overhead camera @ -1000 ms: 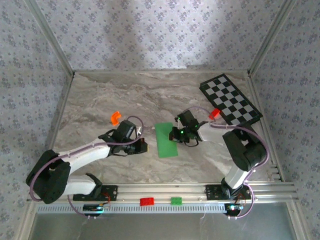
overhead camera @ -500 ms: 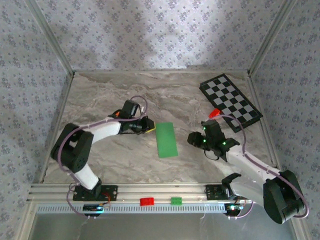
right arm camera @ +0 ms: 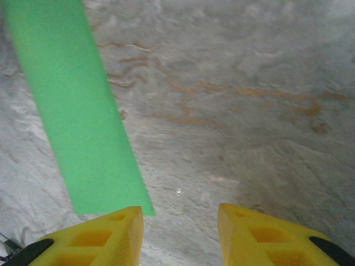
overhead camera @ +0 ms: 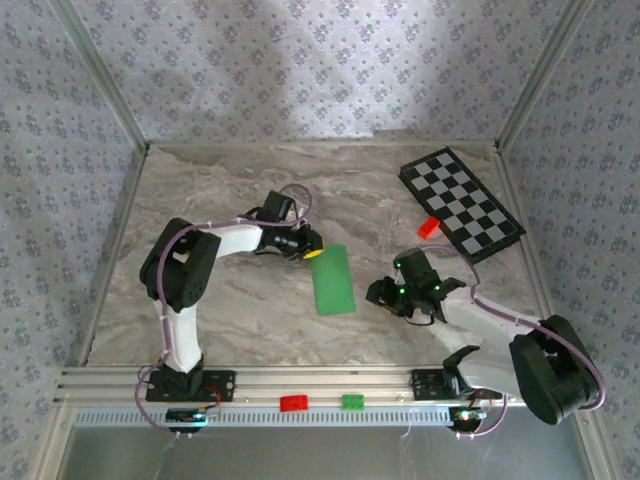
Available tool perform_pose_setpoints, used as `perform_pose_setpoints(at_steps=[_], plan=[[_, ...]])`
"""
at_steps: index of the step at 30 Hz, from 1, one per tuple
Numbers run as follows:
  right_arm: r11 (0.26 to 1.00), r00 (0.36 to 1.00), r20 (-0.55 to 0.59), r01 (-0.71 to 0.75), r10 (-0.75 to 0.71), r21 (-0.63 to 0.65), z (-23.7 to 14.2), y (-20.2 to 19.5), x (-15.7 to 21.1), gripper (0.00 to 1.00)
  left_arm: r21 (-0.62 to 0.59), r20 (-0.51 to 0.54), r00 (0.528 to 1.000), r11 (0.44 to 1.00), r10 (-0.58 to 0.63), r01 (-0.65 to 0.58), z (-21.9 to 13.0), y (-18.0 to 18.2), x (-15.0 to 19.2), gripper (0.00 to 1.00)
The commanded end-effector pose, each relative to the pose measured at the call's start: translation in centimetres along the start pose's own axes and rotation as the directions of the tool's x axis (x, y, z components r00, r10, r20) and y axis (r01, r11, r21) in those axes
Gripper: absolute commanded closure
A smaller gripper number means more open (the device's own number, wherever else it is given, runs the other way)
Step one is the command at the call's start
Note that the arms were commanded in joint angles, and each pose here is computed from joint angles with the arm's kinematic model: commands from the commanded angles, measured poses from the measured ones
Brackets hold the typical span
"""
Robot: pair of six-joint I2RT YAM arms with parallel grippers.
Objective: Fold a paper plane with a square sheet of paper (pick it up from the middle)
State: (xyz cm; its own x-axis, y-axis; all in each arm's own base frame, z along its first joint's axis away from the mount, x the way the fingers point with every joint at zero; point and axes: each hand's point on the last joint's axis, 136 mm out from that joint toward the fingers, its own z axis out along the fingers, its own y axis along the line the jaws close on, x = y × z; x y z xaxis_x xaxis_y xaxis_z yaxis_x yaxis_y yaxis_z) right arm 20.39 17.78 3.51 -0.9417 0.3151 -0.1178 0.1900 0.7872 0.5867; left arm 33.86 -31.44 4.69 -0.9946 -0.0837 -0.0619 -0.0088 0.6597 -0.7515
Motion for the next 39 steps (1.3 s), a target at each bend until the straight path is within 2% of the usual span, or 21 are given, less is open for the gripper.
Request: perform_pose_setpoints(at_steps=[1,6,16,23,28,36,39], plan=[[0.997,0.999,-0.006,-0.044,0.045,0.068,-0.3,-0.9,0.0,0.59,-0.019,-0.053,0.998,0.999,0.032,-0.033,0.9,0.0,0.8,0.82],[0.998,0.999,0.007,-0.048,0.048,0.032,-0.7,-0.7,-0.1,0.59,-0.077,-0.064,0.997,0.996,0.032,-0.037,1.5,1.6,1.2,0.83],[0.997,0.998,-0.01,-0.068,0.068,-0.043,-0.6,0.3,-0.1,0.57,-0.113,-0.091,0.996,0.994,0.003,-0.013,1.7,4.0,3.0,0.83],[0.987,0.997,-0.071,-0.05,0.04,-0.152,0.4,3.2,0.0,0.52,-0.113,-0.092,0.996,0.994,-0.004,-0.006,1.7,4.1,3.2,0.83],[0.982,0.993,-0.118,-0.041,0.019,-0.184,1.5,4.6,0.4,0.5,-0.106,-0.092,0.996,0.994,0.0,-0.009,1.7,3.9,3.1,0.83],[0.975,0.991,-0.132,-0.036,0.007,-0.22,2.6,5.8,0.2,0.5,-0.092,-0.09,0.996,0.996,-0.006,-0.002,1.7,3.7,3.1,0.83],[0.957,0.988,-0.155,-0.042,-0.003,-0.286,2.6,7.2,0.0,0.51,-0.084,-0.092,0.996,0.996,-0.006,-0.002,1.7,3.5,3.2,0.83]])
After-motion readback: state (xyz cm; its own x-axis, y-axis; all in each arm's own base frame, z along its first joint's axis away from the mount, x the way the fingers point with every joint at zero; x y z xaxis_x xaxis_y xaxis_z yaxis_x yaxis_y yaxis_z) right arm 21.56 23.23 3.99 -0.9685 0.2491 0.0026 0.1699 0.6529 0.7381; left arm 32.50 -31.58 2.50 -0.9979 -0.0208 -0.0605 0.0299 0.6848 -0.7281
